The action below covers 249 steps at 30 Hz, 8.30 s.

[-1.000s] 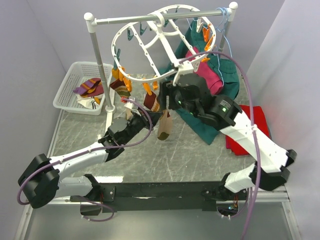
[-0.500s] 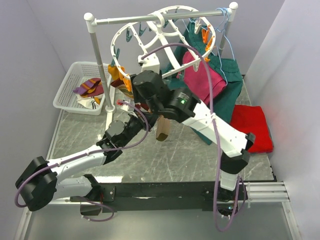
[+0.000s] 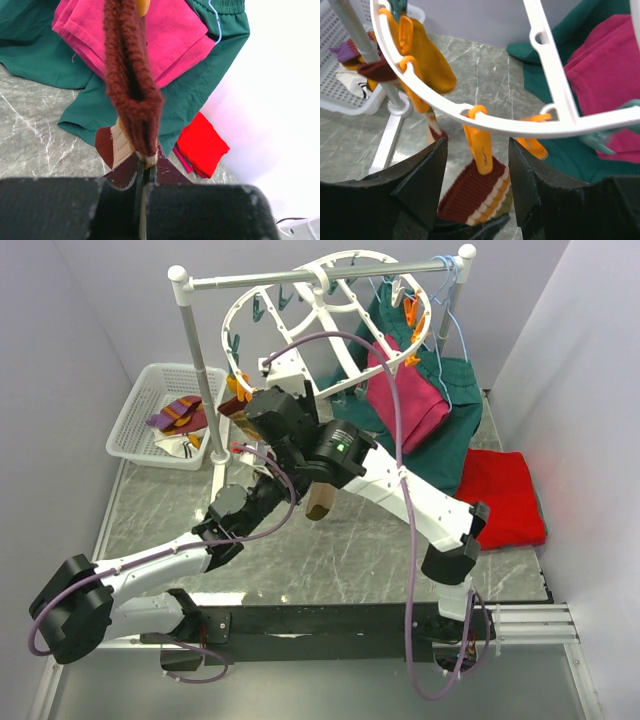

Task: Remove the socks clipped to the hanger

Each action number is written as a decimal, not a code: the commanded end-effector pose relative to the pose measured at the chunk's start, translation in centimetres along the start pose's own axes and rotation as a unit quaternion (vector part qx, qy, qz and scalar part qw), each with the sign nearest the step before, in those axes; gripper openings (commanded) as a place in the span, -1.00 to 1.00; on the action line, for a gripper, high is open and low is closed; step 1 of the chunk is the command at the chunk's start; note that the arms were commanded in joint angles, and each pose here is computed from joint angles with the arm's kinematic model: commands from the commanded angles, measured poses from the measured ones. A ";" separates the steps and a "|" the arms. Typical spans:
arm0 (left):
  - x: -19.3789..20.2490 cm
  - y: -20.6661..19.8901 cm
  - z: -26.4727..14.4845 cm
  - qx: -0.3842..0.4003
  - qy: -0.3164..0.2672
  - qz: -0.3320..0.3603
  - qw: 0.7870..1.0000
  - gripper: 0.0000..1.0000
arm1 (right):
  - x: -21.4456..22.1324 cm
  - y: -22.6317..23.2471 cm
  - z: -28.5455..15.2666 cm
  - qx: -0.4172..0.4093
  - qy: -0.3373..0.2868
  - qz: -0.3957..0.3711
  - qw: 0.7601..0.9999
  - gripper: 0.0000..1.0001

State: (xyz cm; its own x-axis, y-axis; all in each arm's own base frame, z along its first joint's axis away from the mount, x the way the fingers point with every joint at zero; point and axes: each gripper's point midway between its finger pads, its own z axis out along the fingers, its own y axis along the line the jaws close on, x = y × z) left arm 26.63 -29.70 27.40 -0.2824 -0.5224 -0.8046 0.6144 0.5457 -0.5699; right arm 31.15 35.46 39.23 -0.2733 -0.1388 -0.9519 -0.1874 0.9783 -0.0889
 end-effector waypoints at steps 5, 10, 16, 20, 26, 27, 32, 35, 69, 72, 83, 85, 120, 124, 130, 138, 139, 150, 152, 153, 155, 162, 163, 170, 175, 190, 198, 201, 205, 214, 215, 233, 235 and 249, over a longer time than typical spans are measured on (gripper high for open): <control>-1.9 -1.9 -0.7 0.033 -0.034 -0.003 0.999 -0.98 | -1.8 1.0 0.0 0.028 -0.044 -0.010 0.999 0.12; -1.9 -1.9 -0.9 0.033 -0.032 0.001 0.999 -0.98 | -1.6 0.6 0.7 0.072 -0.051 -0.035 0.996 0.08; -2.0 -2.1 -1.0 0.038 -0.035 0.005 0.999 -0.98 | -0.5 1.1 1.1 0.076 -0.047 -0.038 0.995 0.03; -1.9 -2.1 -1.1 0.040 -0.036 0.006 0.999 -0.98 | -0.1 1.2 1.4 0.074 -0.049 -0.031 0.996 -0.01; -1.9 -1.9 -1.3 0.036 -0.036 0.006 0.999 -0.98 | 0.4 0.8 2.0 0.062 -0.042 -0.001 0.997 -0.08; -1.9 -1.8 -1.4 0.036 -0.037 0.007 0.999 -0.98 | 0.0 0.4 1.6 0.056 -0.046 0.009 0.997 -0.08; -1.9 -2.0 -1.5 0.041 -0.041 0.006 0.998 -0.98 | -0.5 0.1 2.0 0.058 -0.053 0.009 0.997 -0.08; -1.9 -2.0 -1.4 0.041 -0.040 0.005 0.998 -0.98 | -0.6 0.4 2.5 0.060 -0.051 0.003 0.997 -0.07; 0.1 0.9 -3.6 -0.023 -0.009 -0.031 0.999 -0.98 | -1.9 -0.8 3.4 -0.007 -0.060 0.026 0.998 -1.00; -0.1 3.4 -5.5 -0.084 -0.011 -0.085 0.993 -0.98 | -1.7 -0.9 3.3 -0.012 -0.060 0.026 0.998 -1.00; -9.5 11.5 -9.9 -0.256 -0.047 -0.116 0.958 -0.98 | -0.4 -2.2 2.8 -0.058 -0.051 0.038 0.996 -1.00; -10.1 14.1 -10.5 -0.299 -0.032 -0.122 0.946 -0.98 | -0.2 -2.7 2.6 -0.078 -0.047 0.046 0.995 -1.00; -28.4 37.9 -4.7 -0.405 -0.089 -0.142 0.899 0.83 | 0.0 -5.8 0.0 -0.236 -0.010 0.108 0.966 -1.00; -28.4 33.6 -5.8 -0.374 -0.126 -0.159 0.905 0.89 | 0.1 -6.1 -0.1 -0.242 -0.007 0.108 0.964 -1.00; -29.2 25.5 -7.9 -0.328 -0.170 -0.137 0.919 0.79 | 0.0 -6.6 -0.6 -0.246 -0.010 0.111 0.963 -1.00; -21.7 13.7 -6.3 -0.215 -0.130 -0.094 0.963 0.64 | -0.4 -6.7 -1.3 -0.275 -0.006 0.111 0.955 -1.00; -20.2 13.1 -6.7 -0.207 -0.124 -0.095 0.966 0.63 | -0.3 -6.7 -1.5 -0.279 -0.005 0.112 0.954 -1.00; -10.7 8.0 -8.3 -0.066 -0.050 -0.120 0.989 0.75 | 0.7 -8.2 -1.5 -0.311 0.011 0.116 0.943 -1.00; -9.8 7.3 -8.3 -0.046 -0.044 -0.122 0.990 0.75 | 0.8 -8.4 -1.3 -0.316 0.013 0.120 0.941 -1.00; -8.1 7.0 -8.4 -0.035 -0.028 -0.127 0.991 0.75 | 0.7 -8.6 -1.5 -0.320 0.010 0.121 0.940 -1.00; -7.7 5.9 -8.3 -0.006 -0.032 -0.118 0.992 0.75 | 0.8 -8.6 -1.5 -0.331 0.012 0.124 0.935 -1.00; -5.9 3.2 -8.0 0.032 -0.052 -0.008 0.998 0.75 | 0.7 -8.7 -1.9 -0.351 0.012 0.126 0.928 -1.00; -6.0 3.2 -7.9 0.027 -0.058 0.005 0.998 0.74 | 0.8 -8.7 -1.9 -0.351 0.013 0.127 0.927 -1.00; -6.2 7.1 -5.4 -0.069 -0.074 0.059 0.993 0.69 | 0.7 -8.3 -2.3 -0.366 0.011 0.131 0.921 -1.00; -6.3 8.0 -4.0 -0.081 -0.085 0.061 0.991 0.63 | 0.8 -8.4 -2.4 -0.365 0.014 0.130 0.922 -1.00; -5.9 3.8 -1.7 0.061 -0.097 0.044 0.992 -0.37 | 1.4 -7.9 -3.8 -0.392 0.021 0.133 0.910 -0.89; -6.2 2.6 -2.1 0.080 -0.088 0.036 0.992 -0.98 | 2.1 -8.4 -3.9 -0.375 0.027 0.129 0.918 -0.77; -6.3 1.8 -2.8 0.088 -0.086 0.030 0.992 -0.98 | 2.6 -8.8 -3.5 -0.348 0.037 0.126 0.928 -0.45; -6.5 0.4 -3.8 0.104 -0.086 0.021 0.991 -0.98 | 3.2 -8.8 -3.3 -0.308 0.049 0.105 0.944 0.04; -5.9 -3.0 -5.1 0.154 -0.039 0.004 0.987 -0.98 | 4.0 -7.7 -5.9 -0.278 0.043 0.070 0.957 0.88; -5.7 -3.3 -5.3 0.161 -0.032 0.001 0.987 -0.98 | 3.9 -7.5 -6.6 -0.287 0.035 0.071 0.955 0.90; -6.8 -6.4 -7.6 0.199 -0.005 -0.042 0.979 -0.98 | 14.6 0.2 -6.7 -0.419 0.015 0.085 0.904 1.00; -6.9 -6.4 -7.6 0.199 -0.006 -0.046 0.979 -0.98 | 13.5 0.7 -6.5 -0.427 -0.011 0.101 0.899 0.99; -7.5 -7.0 -7.4 0.200 -0.001 -0.061 0.978 -0.98 | 11.9 2.5 -5.3 -0.427 -0.073 0.145 0.890 -0.58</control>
State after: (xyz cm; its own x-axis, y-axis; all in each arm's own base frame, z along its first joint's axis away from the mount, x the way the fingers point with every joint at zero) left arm 19.70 -24.89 33.23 -0.3975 -0.5481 -0.7360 0.7830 0.2156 -0.5835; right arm 22.43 34.50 26.37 -0.3567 0.0947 -0.9294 -0.7720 0.5303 0.3503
